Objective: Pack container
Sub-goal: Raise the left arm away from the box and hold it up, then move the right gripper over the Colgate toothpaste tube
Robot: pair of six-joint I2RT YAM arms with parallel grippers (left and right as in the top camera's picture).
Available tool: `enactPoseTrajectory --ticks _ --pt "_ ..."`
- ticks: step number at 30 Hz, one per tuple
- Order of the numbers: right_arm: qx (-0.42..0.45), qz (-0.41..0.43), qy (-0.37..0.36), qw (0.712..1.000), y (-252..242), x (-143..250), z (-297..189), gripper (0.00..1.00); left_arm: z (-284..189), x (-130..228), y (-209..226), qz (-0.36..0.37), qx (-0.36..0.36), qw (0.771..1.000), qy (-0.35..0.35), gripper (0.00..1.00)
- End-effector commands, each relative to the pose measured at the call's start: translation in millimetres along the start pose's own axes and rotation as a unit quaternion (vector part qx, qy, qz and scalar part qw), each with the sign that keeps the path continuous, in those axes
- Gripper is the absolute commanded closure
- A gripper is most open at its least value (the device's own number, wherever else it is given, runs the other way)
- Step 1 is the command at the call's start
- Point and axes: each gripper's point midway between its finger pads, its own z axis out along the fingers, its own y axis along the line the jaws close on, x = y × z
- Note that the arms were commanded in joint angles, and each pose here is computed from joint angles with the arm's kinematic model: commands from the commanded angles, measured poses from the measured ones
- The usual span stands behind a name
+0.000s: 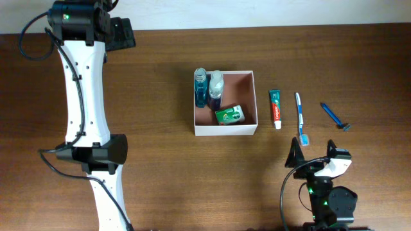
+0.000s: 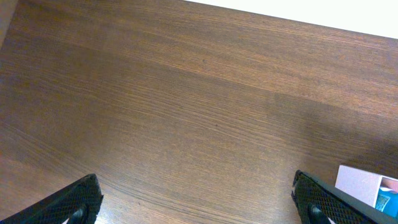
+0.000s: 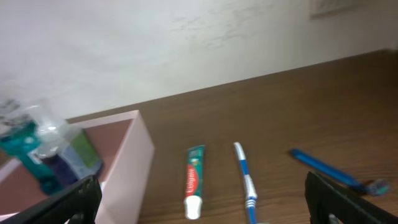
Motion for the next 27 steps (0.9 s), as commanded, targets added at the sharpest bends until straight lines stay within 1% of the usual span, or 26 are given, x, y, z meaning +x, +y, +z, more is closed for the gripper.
enactPoseTrajectory --ticks 1,3,5,7,9,11,13,16,19,22,24,27 --pt "-0.060 0.093 0.014 0.994 21 3 -1 0.01 -8 -1 3 -0.006 0.003 1.000 -0.005 0.01" --pt "-0.092 0.141 0.027 0.985 32 5 -3 0.01 -8 -1 3 -0.006 0.003 1.000 -0.005 0.01" --pt "-0.122 0.148 0.031 0.981 43 3 -6 0.01 -8 -1 3 -0.006 0.003 1.000 -0.005 0.01" --pt "-0.167 0.148 0.001 0.975 57 -16 -10 0.01 -8 -1 3 -0.006 0.003 1.000 -0.005 0.01" --pt "-0.232 0.124 -0.066 0.962 79 -55 -24 0.01 -8 -1 3 -0.006 0.003 1.000 -0.005 0.01" --pt "-0.253 0.097 -0.123 0.955 87 -88 -38 0.02 -8 -1 3 -0.006 0.003 1.000 -0.005 0.01" --pt "-0.257 0.059 -0.161 0.951 93 -114 -50 0.02 -8 -1 3 -0.006 0.003 1.000 -0.005 0.01" --pt "-0.242 -0.004 -0.186 0.952 98 -142 -62 0.02 -8 -1 3 -0.006 0.003 1.000 -0.005 0.01" --pt "-0.179 -0.014 -0.172 0.969 85 -164 -61 0.02 -8 -1 3 -0.006 0.003 1.000 -0.005 0.01" --pt "-0.107 -0.013 -0.136 0.985 69 -187 -52 0.01 -8 -1 3 -0.006 0.003 1.000 -0.005 0.01" --pt "-0.060 -0.009 -0.087 0.994 58 -196 -39 0.02 -8 -1 3 -0.006 0.003 1.000 -0.005 0.01" --pt "-0.013 -0.030 0.044 0.998 50 -193 -6 0.02 -8 -1 3 -0.006 0.003 1.000 -0.005 0.01"
